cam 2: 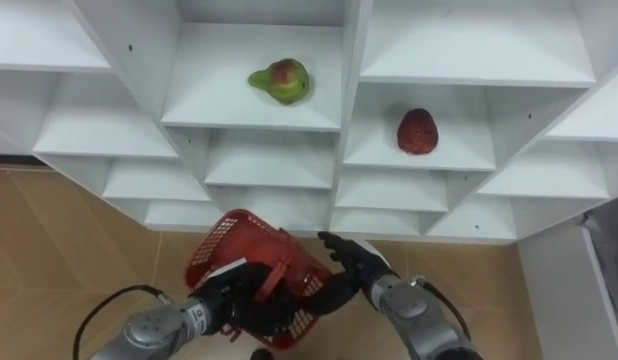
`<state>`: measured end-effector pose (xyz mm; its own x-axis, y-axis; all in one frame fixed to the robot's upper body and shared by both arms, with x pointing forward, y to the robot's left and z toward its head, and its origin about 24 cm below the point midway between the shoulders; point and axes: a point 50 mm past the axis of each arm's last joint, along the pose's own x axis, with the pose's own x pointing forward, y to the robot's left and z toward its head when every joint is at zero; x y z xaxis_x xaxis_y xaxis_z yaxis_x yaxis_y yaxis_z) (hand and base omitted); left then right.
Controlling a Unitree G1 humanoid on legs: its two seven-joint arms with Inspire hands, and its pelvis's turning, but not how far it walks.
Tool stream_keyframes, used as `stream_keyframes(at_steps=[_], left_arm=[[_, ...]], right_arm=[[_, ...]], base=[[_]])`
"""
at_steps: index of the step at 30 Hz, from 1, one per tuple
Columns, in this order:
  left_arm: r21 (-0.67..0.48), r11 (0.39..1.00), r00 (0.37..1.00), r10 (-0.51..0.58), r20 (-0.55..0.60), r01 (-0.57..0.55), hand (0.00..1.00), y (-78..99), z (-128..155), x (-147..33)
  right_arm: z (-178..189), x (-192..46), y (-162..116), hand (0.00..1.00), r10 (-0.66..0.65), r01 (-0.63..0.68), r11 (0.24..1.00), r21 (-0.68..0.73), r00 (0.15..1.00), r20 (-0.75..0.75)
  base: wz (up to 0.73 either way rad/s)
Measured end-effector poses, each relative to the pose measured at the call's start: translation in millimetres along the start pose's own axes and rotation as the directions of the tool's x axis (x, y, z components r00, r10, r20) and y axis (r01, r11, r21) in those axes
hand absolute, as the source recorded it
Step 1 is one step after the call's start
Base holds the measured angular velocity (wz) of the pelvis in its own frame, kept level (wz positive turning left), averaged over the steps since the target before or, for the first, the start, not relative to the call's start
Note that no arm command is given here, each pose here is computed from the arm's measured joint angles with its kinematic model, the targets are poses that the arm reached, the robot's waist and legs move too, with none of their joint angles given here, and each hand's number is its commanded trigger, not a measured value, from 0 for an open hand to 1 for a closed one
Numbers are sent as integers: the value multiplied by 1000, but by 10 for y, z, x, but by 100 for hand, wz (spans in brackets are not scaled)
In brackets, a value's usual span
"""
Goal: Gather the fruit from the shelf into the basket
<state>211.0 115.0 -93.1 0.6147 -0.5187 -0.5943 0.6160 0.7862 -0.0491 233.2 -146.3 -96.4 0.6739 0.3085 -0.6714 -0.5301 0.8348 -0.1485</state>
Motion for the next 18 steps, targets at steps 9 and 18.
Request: stream_keyframes(at_steps=[9, 18], left_arm=[[-33, 999, 999, 30, 24, -29, 100, -12, 36, 20], [-171, 975, 989, 149, 18, -144, 100, 111, -107, -95]], right_arm=[[-46, -2, 47, 0, 8, -8, 1000, 0, 1000, -8], [-20, -96, 131, 0, 7, -9, 1000, 24, 997, 82]], base=[[0], [0]])
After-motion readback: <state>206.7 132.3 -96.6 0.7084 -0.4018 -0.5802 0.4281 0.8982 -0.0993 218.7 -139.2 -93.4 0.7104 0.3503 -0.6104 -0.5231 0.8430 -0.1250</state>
